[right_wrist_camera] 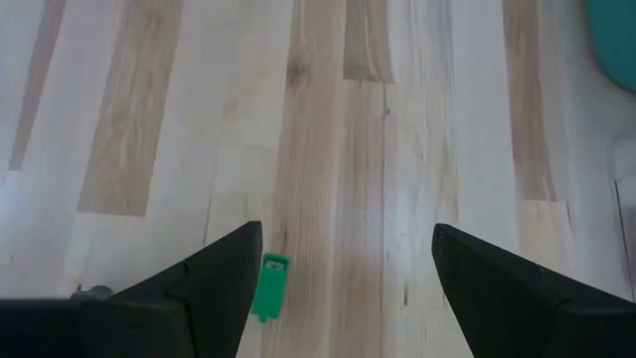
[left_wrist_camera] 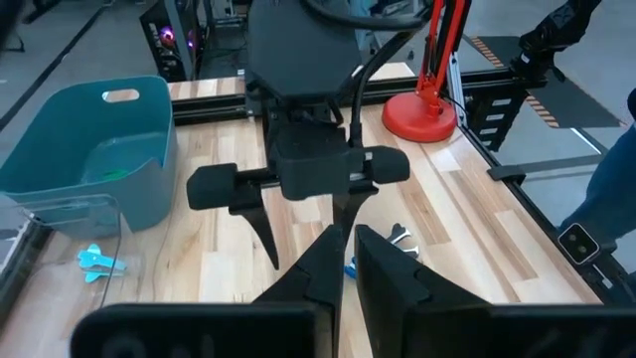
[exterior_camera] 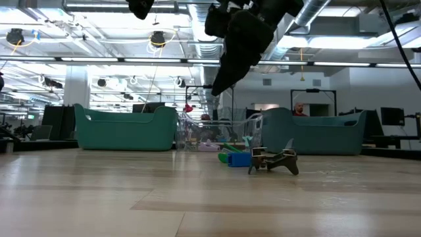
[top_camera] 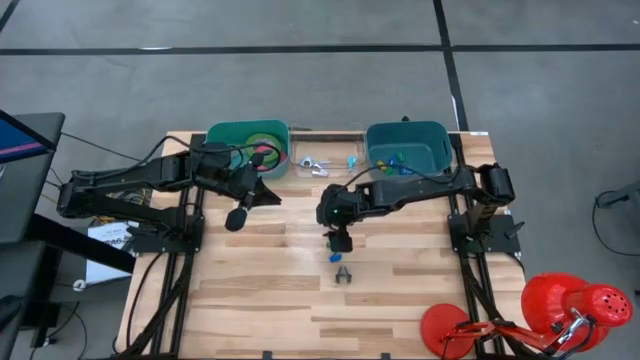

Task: Pick and place Stapler, Stapler remover, tape
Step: Put the green stapler into the dark blue bin

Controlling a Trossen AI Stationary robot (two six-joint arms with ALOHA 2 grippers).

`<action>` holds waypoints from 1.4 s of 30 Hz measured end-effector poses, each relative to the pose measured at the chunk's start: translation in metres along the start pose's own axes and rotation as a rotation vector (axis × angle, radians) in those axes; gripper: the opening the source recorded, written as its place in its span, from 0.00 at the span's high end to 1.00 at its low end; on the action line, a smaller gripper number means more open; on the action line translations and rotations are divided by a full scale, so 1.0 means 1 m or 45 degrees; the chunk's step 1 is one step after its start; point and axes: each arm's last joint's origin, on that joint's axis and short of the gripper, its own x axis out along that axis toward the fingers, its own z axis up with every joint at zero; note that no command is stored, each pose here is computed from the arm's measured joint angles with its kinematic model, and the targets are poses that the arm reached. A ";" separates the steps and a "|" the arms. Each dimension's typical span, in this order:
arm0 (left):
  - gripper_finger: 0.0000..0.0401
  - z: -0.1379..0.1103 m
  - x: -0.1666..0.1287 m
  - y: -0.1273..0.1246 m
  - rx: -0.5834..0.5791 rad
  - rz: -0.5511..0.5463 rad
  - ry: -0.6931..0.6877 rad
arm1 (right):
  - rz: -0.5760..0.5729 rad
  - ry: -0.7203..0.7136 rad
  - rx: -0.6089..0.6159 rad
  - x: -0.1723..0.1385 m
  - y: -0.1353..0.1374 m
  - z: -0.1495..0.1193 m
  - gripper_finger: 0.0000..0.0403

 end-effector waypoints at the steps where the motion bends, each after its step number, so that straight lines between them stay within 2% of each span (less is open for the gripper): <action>1: 0.95 0.000 0.000 0.000 0.001 0.001 -0.003 | 0.000 0.000 0.003 0.000 0.000 0.000 0.29; 12: 0.95 0.001 0.000 0.000 0.004 0.003 -0.016 | 0.012 0.114 0.082 -0.001 0.007 -0.008 0.29; 17: 0.95 0.002 0.000 0.000 0.007 0.004 -0.023 | 0.035 0.142 0.054 -0.001 0.020 -0.010 0.29; 24: 0.95 0.003 0.000 0.000 0.011 0.006 -0.035 | 0.059 0.211 0.063 0.015 0.039 -0.016 0.29; 34: 0.95 0.004 0.000 0.001 0.014 0.008 -0.048 | 0.058 0.119 0.067 0.016 0.037 -0.009 0.29; 42: 0.95 0.004 0.000 0.001 0.017 0.009 -0.057 | 0.062 0.155 0.063 0.042 0.039 -0.014 0.29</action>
